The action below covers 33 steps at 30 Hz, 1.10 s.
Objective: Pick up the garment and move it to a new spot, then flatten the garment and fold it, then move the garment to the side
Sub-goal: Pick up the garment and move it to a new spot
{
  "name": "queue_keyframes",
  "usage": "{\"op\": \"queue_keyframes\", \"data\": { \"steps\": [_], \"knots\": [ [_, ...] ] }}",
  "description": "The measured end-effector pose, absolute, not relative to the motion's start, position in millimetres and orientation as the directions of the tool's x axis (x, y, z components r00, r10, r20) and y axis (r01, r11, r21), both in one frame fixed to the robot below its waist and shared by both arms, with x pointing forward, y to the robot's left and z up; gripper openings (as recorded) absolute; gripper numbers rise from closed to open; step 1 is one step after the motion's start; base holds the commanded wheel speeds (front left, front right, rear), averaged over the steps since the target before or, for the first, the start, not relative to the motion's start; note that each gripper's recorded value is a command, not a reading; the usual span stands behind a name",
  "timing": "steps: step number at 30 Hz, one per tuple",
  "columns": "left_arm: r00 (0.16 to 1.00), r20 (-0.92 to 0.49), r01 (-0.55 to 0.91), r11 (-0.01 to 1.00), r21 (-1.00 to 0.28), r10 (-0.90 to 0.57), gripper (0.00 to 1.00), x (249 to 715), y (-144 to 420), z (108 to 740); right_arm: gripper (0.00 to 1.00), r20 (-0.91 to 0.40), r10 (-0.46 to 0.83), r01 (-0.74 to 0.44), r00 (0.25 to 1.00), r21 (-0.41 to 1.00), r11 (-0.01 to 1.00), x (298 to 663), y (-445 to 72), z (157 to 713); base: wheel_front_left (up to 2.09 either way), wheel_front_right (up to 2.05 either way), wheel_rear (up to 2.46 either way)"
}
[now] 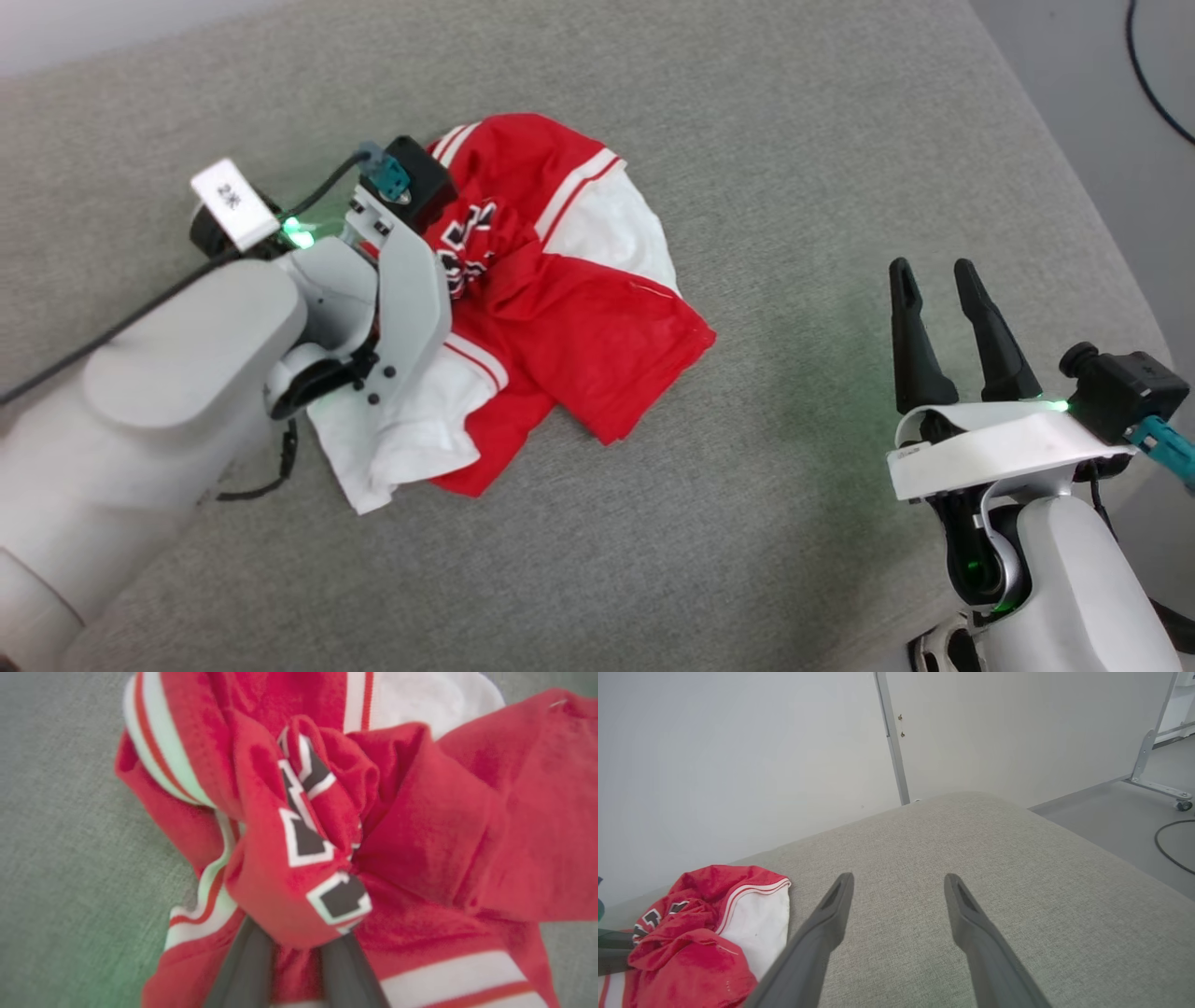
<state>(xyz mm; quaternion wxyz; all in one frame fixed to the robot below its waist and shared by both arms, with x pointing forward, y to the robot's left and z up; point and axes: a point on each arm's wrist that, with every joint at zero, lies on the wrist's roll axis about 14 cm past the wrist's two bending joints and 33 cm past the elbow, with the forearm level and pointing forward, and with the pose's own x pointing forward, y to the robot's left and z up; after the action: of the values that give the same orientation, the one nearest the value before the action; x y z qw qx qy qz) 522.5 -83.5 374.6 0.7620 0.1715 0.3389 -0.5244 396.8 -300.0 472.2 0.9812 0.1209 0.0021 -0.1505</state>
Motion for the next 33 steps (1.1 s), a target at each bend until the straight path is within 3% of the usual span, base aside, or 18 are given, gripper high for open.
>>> {"op": "queue_keyframes", "data": {
  "steps": [1,2,3,9,16,21,27,33],
  "knots": [
    [0.226,-0.684,0.912,0.397,-0.101,-0.694,0.58,522,-84,377,1.00,-0.042,-0.289,0.291,0.956,0.232,0.928,398,-298,472,0.00,0.00,0.00],
    [0.234,-0.672,0.910,0.402,-0.103,-0.702,0.91,522,-84,380,1.00,-0.042,-0.282,0.284,0.959,0.226,0.932,399,-296,471,0.00,0.00,0.00],
    [0.243,-0.657,0.908,0.406,-0.105,-0.714,1.00,522,-84,383,1.00,-0.044,-0.273,0.276,0.961,0.216,0.937,400,-294,471,0.00,0.00,0.00],
    [0.310,-0.532,0.873,0.458,-0.169,-0.788,1.00,516,-77,413,1.00,-0.036,-0.219,0.222,0.975,0.174,0.960,410,-279,471,0.00,0.00,0.00],
    [0.505,-0.347,0.750,0.600,-0.276,-0.791,1.00,517,-31,455,1.00,-0.035,-0.130,0.134,0.991,0.163,0.978,418,-257,470,0.00,0.00,0.00],
    [0.672,-0.279,0.611,0.726,-0.314,-0.686,1.00,507,32,457,1.00,-0.029,-0.074,0.077,0.997,0.152,0.985,423,-245,472,0.00,0.00,0.00],
    [0.790,-0.304,0.447,0.839,-0.309,-0.533,1.00,476,100,440,1.00,-0.036,-0.010,0.015,0.999,0.149,0.989,425,-227,469,0.00,0.00,0.00],
    [0.932,-0.219,0.221,0.932,-0.286,-0.288,1.00,461,184,464,1.00,-0.018,0.044,-0.041,0.999,0.160,0.986,428,-209,476,0.00,0.00,0.00]
  ]
}}
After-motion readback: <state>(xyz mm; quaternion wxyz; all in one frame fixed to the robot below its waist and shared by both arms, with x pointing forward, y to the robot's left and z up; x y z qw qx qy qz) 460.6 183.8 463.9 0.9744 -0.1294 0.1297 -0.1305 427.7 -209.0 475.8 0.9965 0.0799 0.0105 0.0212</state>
